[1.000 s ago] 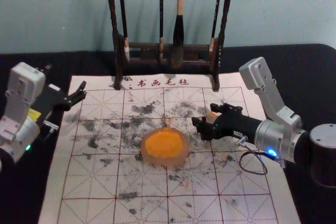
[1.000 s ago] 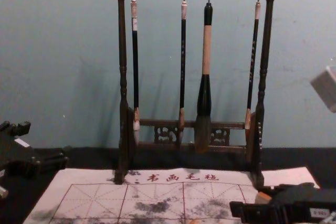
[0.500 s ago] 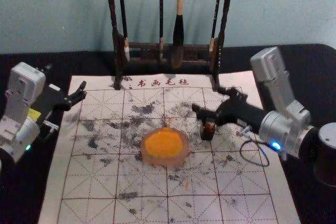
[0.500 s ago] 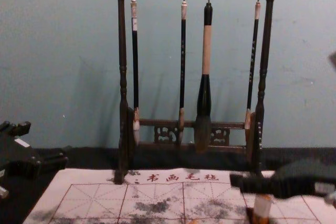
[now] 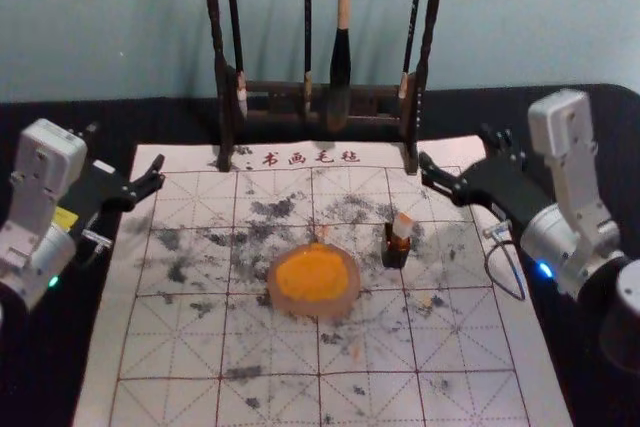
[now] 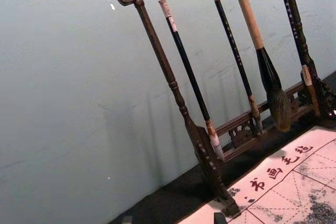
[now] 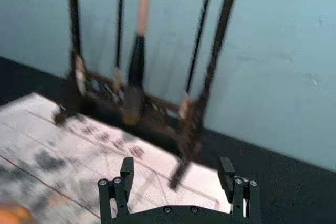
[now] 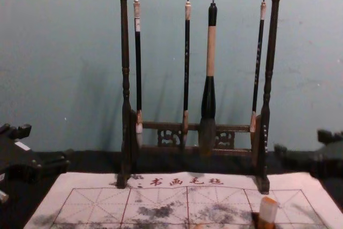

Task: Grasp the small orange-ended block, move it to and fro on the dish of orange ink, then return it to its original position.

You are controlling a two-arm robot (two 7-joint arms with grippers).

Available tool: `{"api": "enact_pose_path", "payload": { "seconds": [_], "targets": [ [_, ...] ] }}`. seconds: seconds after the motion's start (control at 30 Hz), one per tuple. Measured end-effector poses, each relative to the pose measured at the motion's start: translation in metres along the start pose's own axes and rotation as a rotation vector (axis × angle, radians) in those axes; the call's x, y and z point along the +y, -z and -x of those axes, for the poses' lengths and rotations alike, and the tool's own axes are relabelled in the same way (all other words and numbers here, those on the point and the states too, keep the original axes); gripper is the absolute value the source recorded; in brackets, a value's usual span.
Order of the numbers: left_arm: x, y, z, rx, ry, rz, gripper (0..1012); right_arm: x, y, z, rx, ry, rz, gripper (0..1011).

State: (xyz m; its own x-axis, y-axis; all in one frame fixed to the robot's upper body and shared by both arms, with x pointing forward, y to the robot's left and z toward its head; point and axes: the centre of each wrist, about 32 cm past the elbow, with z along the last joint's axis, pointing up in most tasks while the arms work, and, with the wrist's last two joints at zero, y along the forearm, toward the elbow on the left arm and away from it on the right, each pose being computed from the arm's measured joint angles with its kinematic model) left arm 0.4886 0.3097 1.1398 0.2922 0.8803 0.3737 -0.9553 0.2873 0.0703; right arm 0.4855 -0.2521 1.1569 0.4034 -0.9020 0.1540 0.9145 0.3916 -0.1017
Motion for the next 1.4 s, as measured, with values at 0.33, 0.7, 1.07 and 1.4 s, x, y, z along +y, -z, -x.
{"api": "enact_pose_path", "payload": {
  "seconds": [0.33, 0.7, 1.07, 1.4],
  "targets": [
    [0.0, 0.0, 0.0, 0.0, 0.0, 0.0, 1001, 0.003, 0.04, 0.003, -0.04, 0.049, 0.068, 1003],
    [0.0, 0.0, 0.0, 0.0, 0.0, 0.0, 1001, 0.003, 0.04, 0.003, -0.043, 0.051, 0.065, 1003],
    [0.0, 0.0, 0.0, 0.0, 0.0, 0.0, 1001, 0.003, 0.039, 0.002, -0.041, 0.05, 0.064, 1002],
    [0.0, 0.0, 0.0, 0.0, 0.0, 0.0, 1001, 0.003, 0.038, 0.002, -0.04, 0.049, 0.063, 1002]
  ]
}}
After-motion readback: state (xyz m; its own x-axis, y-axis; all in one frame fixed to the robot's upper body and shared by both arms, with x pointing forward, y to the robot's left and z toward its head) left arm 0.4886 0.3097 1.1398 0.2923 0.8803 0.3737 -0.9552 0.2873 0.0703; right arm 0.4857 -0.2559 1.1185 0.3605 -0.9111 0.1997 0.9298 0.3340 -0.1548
